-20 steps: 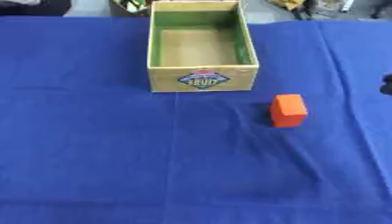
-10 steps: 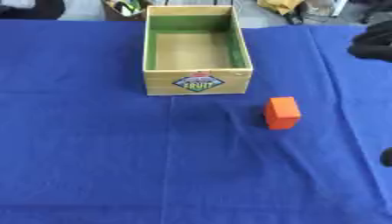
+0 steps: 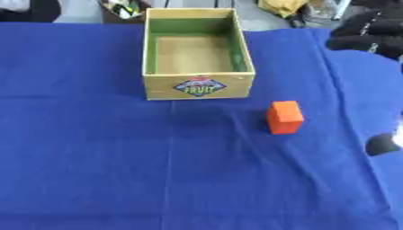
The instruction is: Pick up objects on the table and place them in the box.
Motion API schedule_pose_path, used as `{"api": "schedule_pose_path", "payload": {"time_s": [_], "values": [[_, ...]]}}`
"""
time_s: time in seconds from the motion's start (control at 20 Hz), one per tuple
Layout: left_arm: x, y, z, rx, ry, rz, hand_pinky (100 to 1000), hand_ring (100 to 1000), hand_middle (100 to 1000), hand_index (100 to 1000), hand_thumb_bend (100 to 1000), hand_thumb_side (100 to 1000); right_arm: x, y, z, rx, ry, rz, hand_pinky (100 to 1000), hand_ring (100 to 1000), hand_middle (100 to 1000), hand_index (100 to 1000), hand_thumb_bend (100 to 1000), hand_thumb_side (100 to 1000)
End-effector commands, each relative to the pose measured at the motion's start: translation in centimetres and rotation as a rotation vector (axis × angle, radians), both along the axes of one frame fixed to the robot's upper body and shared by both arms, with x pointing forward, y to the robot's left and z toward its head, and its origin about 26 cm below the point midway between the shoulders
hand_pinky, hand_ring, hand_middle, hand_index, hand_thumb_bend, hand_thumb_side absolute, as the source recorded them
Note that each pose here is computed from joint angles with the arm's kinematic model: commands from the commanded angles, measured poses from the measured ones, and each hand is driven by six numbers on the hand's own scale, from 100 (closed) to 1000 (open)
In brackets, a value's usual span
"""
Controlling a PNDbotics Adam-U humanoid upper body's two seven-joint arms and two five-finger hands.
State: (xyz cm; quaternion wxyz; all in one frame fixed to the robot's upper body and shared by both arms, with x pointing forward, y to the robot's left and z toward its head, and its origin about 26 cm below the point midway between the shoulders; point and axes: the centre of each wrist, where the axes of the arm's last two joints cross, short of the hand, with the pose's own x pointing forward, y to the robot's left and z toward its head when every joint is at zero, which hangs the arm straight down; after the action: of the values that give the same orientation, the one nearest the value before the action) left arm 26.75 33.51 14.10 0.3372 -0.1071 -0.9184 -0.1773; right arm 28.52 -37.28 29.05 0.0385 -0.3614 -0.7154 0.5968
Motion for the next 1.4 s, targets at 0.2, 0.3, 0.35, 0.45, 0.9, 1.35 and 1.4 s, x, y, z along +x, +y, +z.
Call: {"api": "schedule_pose_path", "payload": {"time_s": [0.2,0.3,0.35,0.45,0.9,1.35,1.4], "values": [[-0.1,0.1,1.0,0.033,-0.022,-0.018,100,135,141,415,100,1000,1.0,-1.1,1.0,-0.064,0.039,-0.038,810,793,753,927,790,1000],[-0.1,0.0,1.0,0.034,-0.022,-0.019,100,135,141,415,100,1000,1.4,-1.3,0.9,-0.068,0.048,-0.052,809,793,752,924,793,1000],[-0.1,0.0,1.0,0.034,-0.023,-0.020,100,135,141,415,100,1000,1.5,-1.5,0.8,-0.070,0.052,-0.065,807,793,749,917,798,1000],[-0.1,0.0,1.0,0.034,-0.023,-0.021,100,135,141,415,100,1000,1.8,-1.8,0.8,-0.078,0.055,-0.104,803,793,742,900,820,1000],[0.0,-0.1,1.0,0.034,-0.022,-0.028,100,135,141,415,100,1000,2.6,-1.2,0.4,-0.171,0.048,-0.359,790,807,761,885,851,1000],[0.0,-0.1,1.0,0.033,-0.019,-0.030,100,133,140,414,100,1000,3.8,-0.1,-0.5,-0.245,0.104,-0.540,772,805,778,877,779,970],[0.0,-0.1,1.0,0.033,-0.019,-0.030,100,133,140,414,100,1000,4.0,-0.1,-0.7,-0.251,0.115,-0.546,772,806,778,878,777,966]]}}
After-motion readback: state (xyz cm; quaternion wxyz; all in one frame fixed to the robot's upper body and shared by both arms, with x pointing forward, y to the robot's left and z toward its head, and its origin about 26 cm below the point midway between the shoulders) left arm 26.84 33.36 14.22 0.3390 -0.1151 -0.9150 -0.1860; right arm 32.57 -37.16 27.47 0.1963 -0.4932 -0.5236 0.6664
